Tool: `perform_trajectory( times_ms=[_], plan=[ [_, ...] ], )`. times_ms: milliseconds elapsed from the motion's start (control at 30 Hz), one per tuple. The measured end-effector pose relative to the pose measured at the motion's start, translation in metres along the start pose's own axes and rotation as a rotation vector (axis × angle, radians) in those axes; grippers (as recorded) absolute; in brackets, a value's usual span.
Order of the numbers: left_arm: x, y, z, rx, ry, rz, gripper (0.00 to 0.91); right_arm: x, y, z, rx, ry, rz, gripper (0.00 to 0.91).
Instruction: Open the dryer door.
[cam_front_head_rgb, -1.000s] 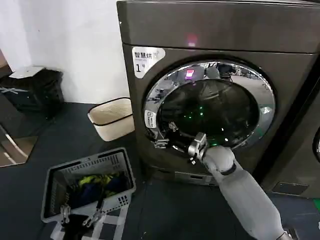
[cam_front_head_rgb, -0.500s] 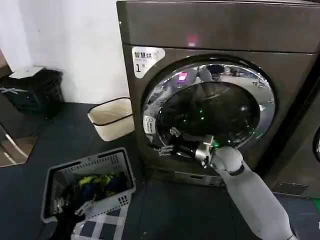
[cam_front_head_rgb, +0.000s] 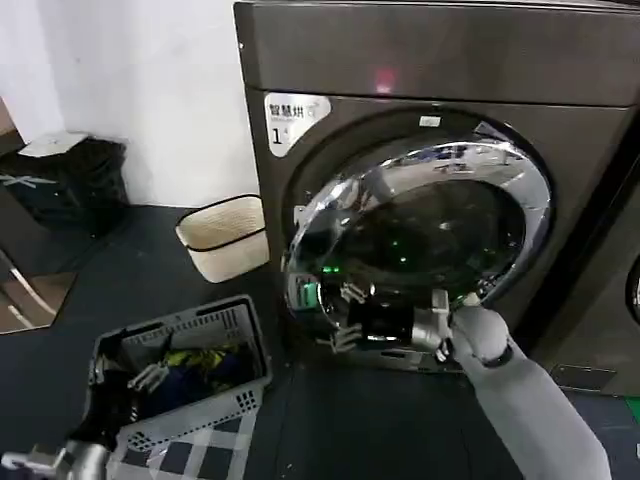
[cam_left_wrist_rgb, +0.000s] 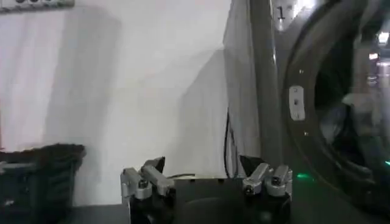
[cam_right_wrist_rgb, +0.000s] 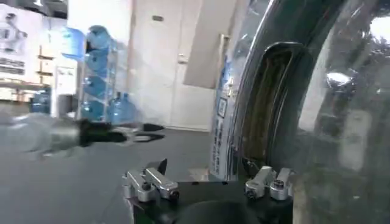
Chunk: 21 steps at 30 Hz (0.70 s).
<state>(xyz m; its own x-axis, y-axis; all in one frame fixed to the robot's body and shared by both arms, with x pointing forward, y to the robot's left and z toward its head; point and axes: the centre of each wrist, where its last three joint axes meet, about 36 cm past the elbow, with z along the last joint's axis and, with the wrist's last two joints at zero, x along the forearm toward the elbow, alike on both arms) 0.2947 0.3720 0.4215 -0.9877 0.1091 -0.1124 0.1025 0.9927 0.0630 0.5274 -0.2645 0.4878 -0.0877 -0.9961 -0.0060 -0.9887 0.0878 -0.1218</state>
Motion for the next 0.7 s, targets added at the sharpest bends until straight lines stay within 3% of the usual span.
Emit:
perform_trajectory(
  times_ms=[333,700],
  plan=[
    [-0.044,0.037,0.004,0.050,-0.046,0.136,0.907,0.034,0.020,-0.002,0.011,0.021,-0.077,0.907],
    [-0.108,0.053,-0.008,0.100,-0.067,0.349,0.907,0.069,0.040,-0.007,0.032,0.043,-0.127,0.907]
  ],
)
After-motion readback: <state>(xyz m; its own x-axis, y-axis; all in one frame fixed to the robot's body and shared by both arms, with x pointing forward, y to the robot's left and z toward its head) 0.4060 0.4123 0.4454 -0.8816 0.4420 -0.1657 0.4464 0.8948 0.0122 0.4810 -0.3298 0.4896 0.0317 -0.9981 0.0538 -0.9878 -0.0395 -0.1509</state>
